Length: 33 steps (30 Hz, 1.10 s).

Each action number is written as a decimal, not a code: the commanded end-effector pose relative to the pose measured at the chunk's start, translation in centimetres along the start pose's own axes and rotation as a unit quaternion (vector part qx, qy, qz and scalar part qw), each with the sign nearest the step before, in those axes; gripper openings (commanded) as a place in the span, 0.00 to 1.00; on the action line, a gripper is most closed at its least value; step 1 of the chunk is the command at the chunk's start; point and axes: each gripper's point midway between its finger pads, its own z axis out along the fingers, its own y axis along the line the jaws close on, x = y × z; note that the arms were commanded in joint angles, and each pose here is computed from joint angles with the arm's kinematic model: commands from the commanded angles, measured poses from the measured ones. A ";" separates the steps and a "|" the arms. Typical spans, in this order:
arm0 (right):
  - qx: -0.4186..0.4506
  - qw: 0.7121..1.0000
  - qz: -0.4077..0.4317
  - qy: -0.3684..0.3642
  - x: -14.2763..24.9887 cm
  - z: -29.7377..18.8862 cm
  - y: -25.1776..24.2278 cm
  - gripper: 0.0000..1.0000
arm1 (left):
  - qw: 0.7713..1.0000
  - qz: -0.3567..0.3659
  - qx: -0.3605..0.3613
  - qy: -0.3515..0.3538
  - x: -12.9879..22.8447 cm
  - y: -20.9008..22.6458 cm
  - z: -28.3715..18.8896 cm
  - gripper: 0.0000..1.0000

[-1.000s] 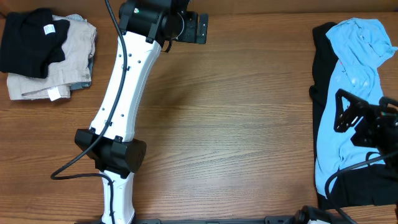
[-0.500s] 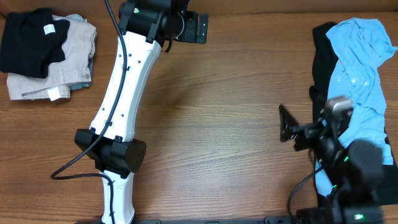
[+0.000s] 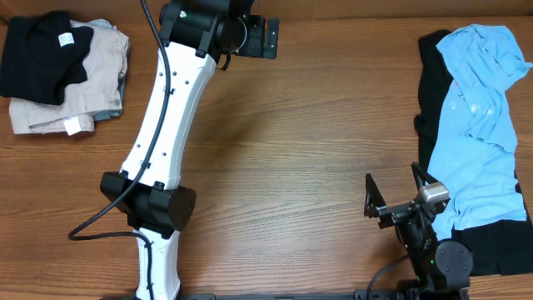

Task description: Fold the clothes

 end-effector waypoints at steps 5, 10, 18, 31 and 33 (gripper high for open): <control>0.059 0.998 0.000 0.011 2.7 0.3 -2.3 1.00 | 1.000 -0.011 0.001 0.006 0.2 0.2 0.6 1.00; 0.059 0.998 0.000 0.012 2.8 0.4 -2.3 1.00 | 1.000 -0.011 0.001 0.006 0.2 0.2 0.6 1.00; 0.059 0.998 0.000 0.012 2.8 0.4 -2.3 1.00 | 1.000 -0.011 0.001 0.006 0.2 0.2 0.6 1.00; 0.059 0.998 0.000 0.012 2.7 0.4 -2.3 1.00 | 0.997 0.023 -0.058 -0.042 -0.9 2.4 -3.8 1.00; 0.059 0.998 0.000 0.012 2.8 0.4 -2.3 1.00 | 0.995 0.048 -0.046 -0.077 -1.6 2.6 -5.7 1.00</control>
